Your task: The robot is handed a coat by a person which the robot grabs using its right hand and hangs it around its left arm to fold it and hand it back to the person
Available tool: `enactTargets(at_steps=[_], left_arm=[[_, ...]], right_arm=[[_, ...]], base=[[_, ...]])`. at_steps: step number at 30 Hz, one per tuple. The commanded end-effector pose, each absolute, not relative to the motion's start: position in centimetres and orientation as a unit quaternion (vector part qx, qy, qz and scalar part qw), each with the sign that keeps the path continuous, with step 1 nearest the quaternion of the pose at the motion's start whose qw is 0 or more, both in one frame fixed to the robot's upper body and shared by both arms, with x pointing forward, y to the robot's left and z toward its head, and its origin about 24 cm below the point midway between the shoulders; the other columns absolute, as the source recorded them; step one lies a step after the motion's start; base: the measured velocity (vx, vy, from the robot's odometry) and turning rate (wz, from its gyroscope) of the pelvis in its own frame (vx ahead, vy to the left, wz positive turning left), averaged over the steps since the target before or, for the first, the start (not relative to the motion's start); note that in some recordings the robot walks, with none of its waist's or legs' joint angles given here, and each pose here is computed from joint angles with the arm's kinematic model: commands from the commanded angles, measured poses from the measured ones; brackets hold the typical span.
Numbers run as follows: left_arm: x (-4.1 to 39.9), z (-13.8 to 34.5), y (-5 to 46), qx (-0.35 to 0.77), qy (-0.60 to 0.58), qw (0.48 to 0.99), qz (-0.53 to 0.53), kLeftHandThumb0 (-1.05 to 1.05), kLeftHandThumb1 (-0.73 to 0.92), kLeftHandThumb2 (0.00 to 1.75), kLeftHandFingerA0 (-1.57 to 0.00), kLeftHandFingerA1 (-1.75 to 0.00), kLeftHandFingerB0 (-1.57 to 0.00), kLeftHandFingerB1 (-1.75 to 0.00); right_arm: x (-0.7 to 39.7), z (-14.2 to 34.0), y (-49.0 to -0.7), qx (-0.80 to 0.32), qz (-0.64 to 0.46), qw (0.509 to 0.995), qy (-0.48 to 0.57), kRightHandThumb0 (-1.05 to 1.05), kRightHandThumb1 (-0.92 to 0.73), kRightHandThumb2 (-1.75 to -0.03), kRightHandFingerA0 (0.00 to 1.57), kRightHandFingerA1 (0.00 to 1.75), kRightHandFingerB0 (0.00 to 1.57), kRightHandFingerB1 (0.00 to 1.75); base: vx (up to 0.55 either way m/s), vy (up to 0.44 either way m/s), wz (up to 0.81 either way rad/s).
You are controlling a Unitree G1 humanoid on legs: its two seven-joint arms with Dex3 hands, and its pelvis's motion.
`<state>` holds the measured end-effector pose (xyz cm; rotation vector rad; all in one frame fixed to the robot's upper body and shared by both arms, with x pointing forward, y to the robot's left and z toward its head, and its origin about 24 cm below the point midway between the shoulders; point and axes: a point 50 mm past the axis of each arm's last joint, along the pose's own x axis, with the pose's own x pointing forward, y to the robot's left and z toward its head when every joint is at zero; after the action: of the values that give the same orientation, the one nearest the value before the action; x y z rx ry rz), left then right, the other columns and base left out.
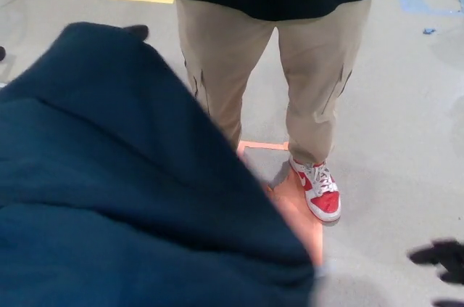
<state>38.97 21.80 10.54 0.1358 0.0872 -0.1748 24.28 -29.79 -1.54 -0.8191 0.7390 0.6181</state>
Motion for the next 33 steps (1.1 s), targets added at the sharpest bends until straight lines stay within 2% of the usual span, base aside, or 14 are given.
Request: enactTargets(at_steps=[1, 13, 15, 19, 20, 21, 22, 23, 24, 25, 30, 31, 32, 33], left_arm=[[38.7, 13.6, 24.6, 0.067, -0.016, 0.995, -0.076, -0.71, 0.80, 0.64, -0.27, -0.34, -0.19, -0.31], [37.8, 13.0, 24.3, 0.069, -0.021, 0.993, -0.095, -0.72, 0.79, 0.64, -0.27, -0.34, -0.20, -0.31], [37.3, 12.6, 24.0, 0.079, -0.028, 0.991, -0.107, -0.71, 0.80, 0.64, -0.27, -0.34, -0.19, -0.31], [37.3, 12.7, 24.0, 0.079, -0.028, 0.991, -0.107, -0.71, 0.80, 0.64, -0.27, -0.34, -0.19, -0.31], [37.0, 12.3, 23.8, 0.084, -0.027, 0.990, -0.113, -0.72, 0.80, 0.64, -0.28, -0.33, -0.20, -0.31], [36.6, 11.7, 23.5, 0.090, -0.026, 0.988, -0.121, -0.72, 0.80, 0.64, -0.28, -0.33, -0.20, -0.31], [36.2, 11.4, 23.2, 0.100, -0.025, 0.986, -0.130, -0.72, 0.81, 0.65, -0.28, -0.33, -0.20, -0.30], [36.2, 11.4, 23.1, 0.102, -0.025, 0.986, -0.131, -0.72, 0.81, 0.65, -0.28, -0.33, -0.20, -0.30], [35.9, 11.2, 23.0, 0.105, -0.025, 0.985, -0.133, -0.71, 0.80, 0.64, -0.28, -0.33, -0.20, -0.30], [35.3, 10.6, 22.8, 0.110, -0.022, 0.984, -0.139, -0.72, 0.80, 0.64, -0.29, -0.33, -0.21, -0.30], [34.8, 10.0, 22.6, 0.110, -0.020, 0.983, -0.146, -0.72, 0.79, 0.64, -0.29, -0.34, -0.22, -0.31], [34.7, 10.0, 22.6, 0.110, -0.021, 0.983, -0.148, -0.71, 0.80, 0.64, -0.29, -0.34, -0.21, -0.31], [34.6, 9.9, 22.6, 0.110, -0.023, 0.982, -0.150, -0.71, 0.80, 0.64, -0.29, -0.34, -0.21, -0.31], [33.9, 9.8, 23.0, 0.118, -0.028, 0.981, -0.150, -0.71, 0.81, 0.65, -0.29, -0.33, -0.21, -0.31]], right_arm=[[22.7, -1.9, -35.0, -0.519, 0.268, 0.691, 0.425, -0.83, -0.52, -0.84, 0.00, 0.00, 0.00, 0.00], [23.2, -2.3, -36.1, -0.573, 0.224, 0.656, 0.437, -0.64, -0.41, -0.70, 0.00, 0.00, 0.00, 0.00], [25.3, -2.2, -34.4, -0.557, 0.152, 0.726, 0.374, -0.74, -0.52, -0.79, 0.00, 0.01, 0.02, 0.07], [25.7, -2.2, -34.2, -0.555, 0.143, 0.733, 0.365, -0.74, -0.52, -0.79, 0.00, 0.01, 0.02, 0.07], [26.6, -2.1, -32.9, -0.536, 0.123, 0.763, 0.339, -0.55, -0.52, -0.84, 0.00, 0.23, 0.03, 0.27], [27.9, -2.0, -31.1, -0.503, 0.091, 0.805, 0.302, -0.55, -0.52, -0.84, 0.00, 0.23, 0.03, 0.27], [28.2, -2.6, -29.8, -0.457, 0.063, 0.839, 0.289, -0.47, -0.66, -0.62, 0.09, 0.24, 0.12, 0.27], [28.3, -2.6, -29.6, -0.452, 0.059, 0.842, 0.287, -0.47, -0.66, -0.62, 0.09, 0.24, 0.12, 0.27], [28.1, -3.1, -29.2, -0.441, 0.048, 0.849, 0.287, -0.29, -0.56, -1.03, 0.01, 0.49, 0.00, 0.46], [27.3, -4.5, -28.3, -0.422, 0.026, 0.858, 0.291, -0.25, -0.53, -1.02, 0.08, 0.51, 0.08, 0.49], [26.0, -6.0, -27.8, -0.402, 0.011, 0.863, 0.305, -0.25, -0.54, -1.02, 0.07, 0.51, 0.07, 0.48], [25.8, -6.2, -27.8, -0.402, 0.012, 0.860, 0.313, -0.44, -0.70, -0.61, 0.18, 0.30, 0.21, 0.29], [25.6, -6.4, -27.8, -0.402, 0.014, 0.857, 0.323, -0.44, -0.70, -0.61, 0.18, 0.30, 0.21, 0.29], [24.5, -7.2, -28.4, -0.445, 0.047, 0.823, 0.349, -0.29, -0.54, -1.05, 0.06, 0.50, 0.06, 0.48]], base=[[0.00, 0.000, 0.00], [0.00, 0.000, 0.00], [0.00, 0.000, 0.00], [0.00, 0.000, 0.00], [0.00, 0.000, 0.00], [0.00, 0.000, 0.00], [0.00, 0.000, 0.00], [0.00, 0.000, 0.00], [0.00, 0.000, 0.00], [0.00, 0.000, 0.00], [0.00, 0.000, 0.00], [0.00, 0.000, 0.00], [0.00, 0.000, 0.00], [0.00, 0.000, 0.00]])
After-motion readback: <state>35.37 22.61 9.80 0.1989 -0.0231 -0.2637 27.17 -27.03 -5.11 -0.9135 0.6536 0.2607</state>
